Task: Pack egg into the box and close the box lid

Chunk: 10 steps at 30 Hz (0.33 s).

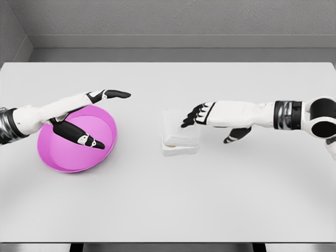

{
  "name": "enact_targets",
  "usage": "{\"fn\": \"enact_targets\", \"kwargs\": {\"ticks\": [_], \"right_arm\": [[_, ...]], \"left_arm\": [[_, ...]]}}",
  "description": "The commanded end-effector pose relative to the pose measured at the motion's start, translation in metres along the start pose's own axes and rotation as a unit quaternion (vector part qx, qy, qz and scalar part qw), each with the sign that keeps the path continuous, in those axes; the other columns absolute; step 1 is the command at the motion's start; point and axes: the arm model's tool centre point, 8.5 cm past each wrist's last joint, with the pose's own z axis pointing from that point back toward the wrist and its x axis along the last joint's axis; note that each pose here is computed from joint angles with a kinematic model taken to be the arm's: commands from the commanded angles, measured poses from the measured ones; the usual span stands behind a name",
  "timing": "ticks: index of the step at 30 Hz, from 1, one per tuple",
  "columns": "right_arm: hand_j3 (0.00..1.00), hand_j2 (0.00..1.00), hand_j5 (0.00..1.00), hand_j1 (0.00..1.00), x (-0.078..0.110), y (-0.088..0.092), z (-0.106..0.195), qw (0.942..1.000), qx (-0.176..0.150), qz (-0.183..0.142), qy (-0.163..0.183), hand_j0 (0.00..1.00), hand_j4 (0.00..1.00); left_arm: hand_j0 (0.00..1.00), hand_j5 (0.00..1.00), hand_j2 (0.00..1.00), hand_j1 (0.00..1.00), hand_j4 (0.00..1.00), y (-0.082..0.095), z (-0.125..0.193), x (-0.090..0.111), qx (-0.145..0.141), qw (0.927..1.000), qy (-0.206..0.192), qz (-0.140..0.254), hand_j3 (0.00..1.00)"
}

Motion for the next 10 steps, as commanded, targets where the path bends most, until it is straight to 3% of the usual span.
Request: {"fn": "enact_targets", "kwargs": {"ticks": [1, 4, 6, 10], "right_arm": [[1.00, 1.00, 1.00, 1.00, -0.001, 0.001, -0.006, 1.0000, -0.004, -0.008, -0.003, 1.00, 1.00], [1.00, 1.00, 1.00, 1.00, -0.021, -0.029, 0.035, 0.9985, -0.018, 0.019, 0.048, 1.00, 1.00], [1.00, 1.00, 1.00, 1.00, -0.028, -0.036, 0.059, 0.9966, -0.024, 0.026, 0.075, 1.00, 1.00], [1.00, 1.00, 1.00, 1.00, -0.045, -0.028, 0.079, 0.9939, -0.020, 0.007, 0.108, 1.00, 1.00]], "left_arm": [[1.00, 1.00, 1.00, 1.00, 1.00, 0.001, 0.002, -0.002, 0.003, 1.0000, 0.003, 0.004, 1.00], [1.00, 1.00, 1.00, 1.00, 1.00, 0.001, 0.001, -0.002, 0.003, 1.0000, 0.003, 0.004, 1.00], [1.00, 1.00, 1.00, 1.00, 1.00, 0.001, 0.002, -0.003, 0.004, 1.0000, 0.004, 0.005, 1.00], [1.00, 1.00, 1.00, 1.00, 1.00, 0.002, 0.000, -0.003, 0.005, 1.0000, 0.002, 0.004, 1.00]]}}
